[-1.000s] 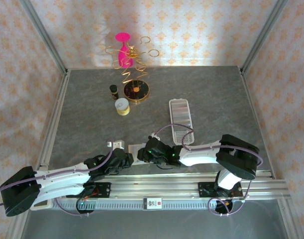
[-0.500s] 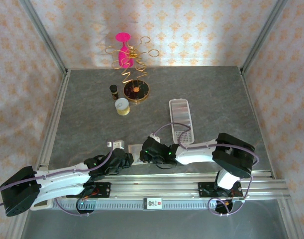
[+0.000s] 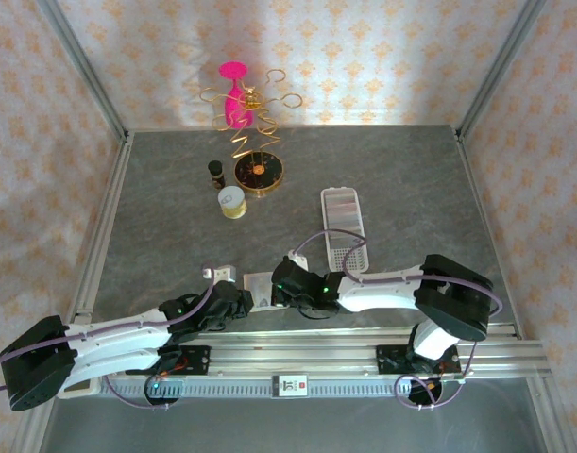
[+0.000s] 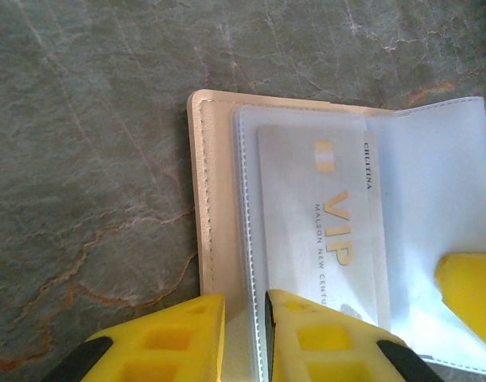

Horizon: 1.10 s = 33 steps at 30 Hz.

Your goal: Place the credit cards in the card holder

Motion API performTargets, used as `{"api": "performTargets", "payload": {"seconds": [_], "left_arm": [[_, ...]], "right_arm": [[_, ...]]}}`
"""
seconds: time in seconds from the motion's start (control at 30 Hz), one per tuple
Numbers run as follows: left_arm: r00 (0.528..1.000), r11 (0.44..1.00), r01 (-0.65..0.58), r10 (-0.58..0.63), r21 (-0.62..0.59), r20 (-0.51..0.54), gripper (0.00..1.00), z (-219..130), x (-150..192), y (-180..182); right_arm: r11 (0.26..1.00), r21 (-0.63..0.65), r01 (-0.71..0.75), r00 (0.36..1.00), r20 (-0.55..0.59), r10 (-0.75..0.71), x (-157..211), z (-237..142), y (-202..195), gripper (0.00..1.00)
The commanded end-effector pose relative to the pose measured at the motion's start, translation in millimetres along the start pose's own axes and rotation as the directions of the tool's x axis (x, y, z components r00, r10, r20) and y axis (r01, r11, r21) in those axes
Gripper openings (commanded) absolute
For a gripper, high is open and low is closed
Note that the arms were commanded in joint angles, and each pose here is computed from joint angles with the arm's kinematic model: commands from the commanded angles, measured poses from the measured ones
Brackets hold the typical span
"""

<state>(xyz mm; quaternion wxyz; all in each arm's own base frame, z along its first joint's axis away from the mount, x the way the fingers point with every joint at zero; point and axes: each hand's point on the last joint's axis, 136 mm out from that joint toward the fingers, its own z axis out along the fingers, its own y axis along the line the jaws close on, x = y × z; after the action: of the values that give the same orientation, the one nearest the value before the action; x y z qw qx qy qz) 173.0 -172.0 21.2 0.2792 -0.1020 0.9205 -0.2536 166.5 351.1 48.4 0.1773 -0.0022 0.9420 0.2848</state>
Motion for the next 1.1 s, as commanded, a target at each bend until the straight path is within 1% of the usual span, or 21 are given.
{"api": "performTargets", "payload": {"seconds": [0.0, 0.03, 0.1, 0.17, 0.27, 0.37, 0.43, 0.6, 0.7, 0.9, 1.0, 1.07], "left_arm": [[1.0, 0.999, -0.015, 0.015, -0.035, -0.001, 0.21, -1, 4, 12], [1.0, 0.999, -0.013, 0.013, -0.035, 0.001, 0.19, -1, 4, 12], [1.0, 0.999, -0.017, 0.017, -0.039, -0.002, 0.19, -1, 4, 12], [1.0, 0.999, -0.015, 0.015, -0.035, -0.002, 0.26, -2, 4, 11], [1.0, 1.0, -0.011, 0.011, -0.008, 0.0, 0.3, -4, 3, 6], [1.0, 1.0, 0.002, -0.002, 0.004, 0.016, 0.32, -6, -1, 3], [1.0, 1.0, 0.009, -0.008, -0.006, 0.029, 0.33, -7, -3, 5], [0.996, 0.997, 0.028, -0.021, -0.074, 0.088, 0.31, -13, -13, 21], [0.991, 0.994, 0.055, -0.043, -0.096, 0.128, 0.31, -18, -18, 28], [0.976, 0.991, 0.102, -0.081, -0.09, 0.204, 0.33, -27, -31, 32], [0.965, 0.989, 0.122, -0.098, -0.087, 0.243, 0.36, -33, -38, 33], [0.958, 0.989, 0.128, -0.103, -0.078, 0.267, 0.37, -38, -44, 31]], "right_arm": [[1.0, -0.002, 0.013, 0.999, 0.03, -0.013, -4, -4, 2, 0.08], [1.0, 0.001, 0.02, 0.999, 0.027, -0.02, -4, -3, 3, 0.08], [0.999, 0.03, 0.031, 0.999, 0.041, -0.032, -7, -4, -1, 0.09], [0.999, 0.018, 0.038, 0.998, 0.041, -0.039, -7, -5, 1, 0.12], [0.999, -0.034, 0.039, 0.999, 0.015, -0.039, -2, -1, 12, 0.22], [0.997, -0.073, 0.033, 0.999, -0.01, -0.034, 2, 5, 20, 0.26], [0.995, -0.097, 0.03, 0.999, -0.02, -0.032, 4, 8, 26, 0.26], [0.987, -0.161, 0.025, 1.0, -0.014, -0.028, 1, 9, 43, 0.28], [0.978, -0.206, 0.025, 1.0, -0.005, -0.026, -3, 6, 56, 0.32], [0.958, -0.285, 0.04, 0.999, 0.035, -0.032, -12, -3, 78, 0.35], [0.943, -0.325, 0.072, 0.995, 0.09, -0.045, -23, -16, 90, 0.35], [0.935, -0.329, 0.132, 0.983, 0.167, -0.08, -37, -32, 96, 0.35]]}}
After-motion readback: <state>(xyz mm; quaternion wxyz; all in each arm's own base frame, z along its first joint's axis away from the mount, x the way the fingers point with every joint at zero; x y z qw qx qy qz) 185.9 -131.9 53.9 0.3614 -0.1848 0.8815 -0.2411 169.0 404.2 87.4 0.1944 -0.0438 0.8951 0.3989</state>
